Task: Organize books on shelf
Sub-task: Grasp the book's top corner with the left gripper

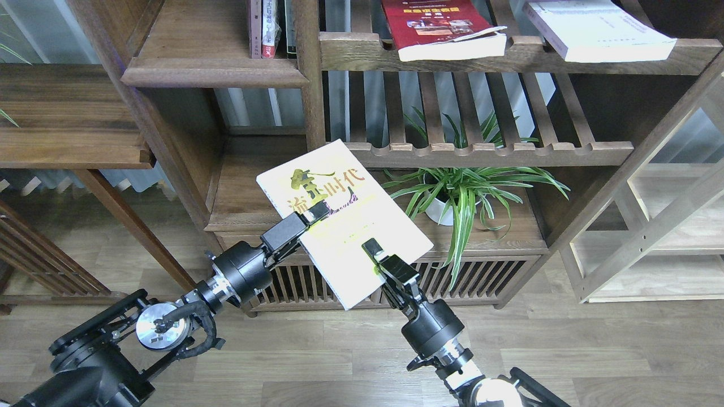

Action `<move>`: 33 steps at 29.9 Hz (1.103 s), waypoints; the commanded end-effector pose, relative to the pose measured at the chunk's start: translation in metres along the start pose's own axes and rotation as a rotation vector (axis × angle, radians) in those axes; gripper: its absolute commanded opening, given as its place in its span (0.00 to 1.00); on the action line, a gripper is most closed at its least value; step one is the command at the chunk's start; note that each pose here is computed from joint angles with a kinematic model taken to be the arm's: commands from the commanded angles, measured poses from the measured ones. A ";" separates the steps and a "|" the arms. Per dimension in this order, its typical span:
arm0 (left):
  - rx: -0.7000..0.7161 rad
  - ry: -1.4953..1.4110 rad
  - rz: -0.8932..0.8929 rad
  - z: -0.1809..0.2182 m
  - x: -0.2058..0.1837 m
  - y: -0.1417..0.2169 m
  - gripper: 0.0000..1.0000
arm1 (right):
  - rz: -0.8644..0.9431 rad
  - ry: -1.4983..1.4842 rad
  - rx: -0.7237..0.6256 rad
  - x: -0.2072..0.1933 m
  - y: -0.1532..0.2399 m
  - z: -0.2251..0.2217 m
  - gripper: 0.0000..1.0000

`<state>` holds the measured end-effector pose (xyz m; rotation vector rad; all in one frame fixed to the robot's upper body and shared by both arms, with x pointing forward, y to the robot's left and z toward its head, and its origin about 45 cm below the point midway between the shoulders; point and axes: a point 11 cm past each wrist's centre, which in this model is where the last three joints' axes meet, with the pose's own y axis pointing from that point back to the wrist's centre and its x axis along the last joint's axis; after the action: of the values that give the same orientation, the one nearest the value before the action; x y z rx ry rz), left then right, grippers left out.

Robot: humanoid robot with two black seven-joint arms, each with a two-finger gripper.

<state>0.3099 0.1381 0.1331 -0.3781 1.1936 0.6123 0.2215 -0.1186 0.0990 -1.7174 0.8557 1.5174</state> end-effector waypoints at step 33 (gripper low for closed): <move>0.014 0.009 0.039 -0.008 0.012 0.009 0.05 | 0.014 -0.002 -0.021 0.004 0.006 0.010 0.09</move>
<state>0.3006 0.1426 0.1214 -0.3467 1.2108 0.6279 0.2117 -0.1140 0.0937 -1.7271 0.8562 1.5432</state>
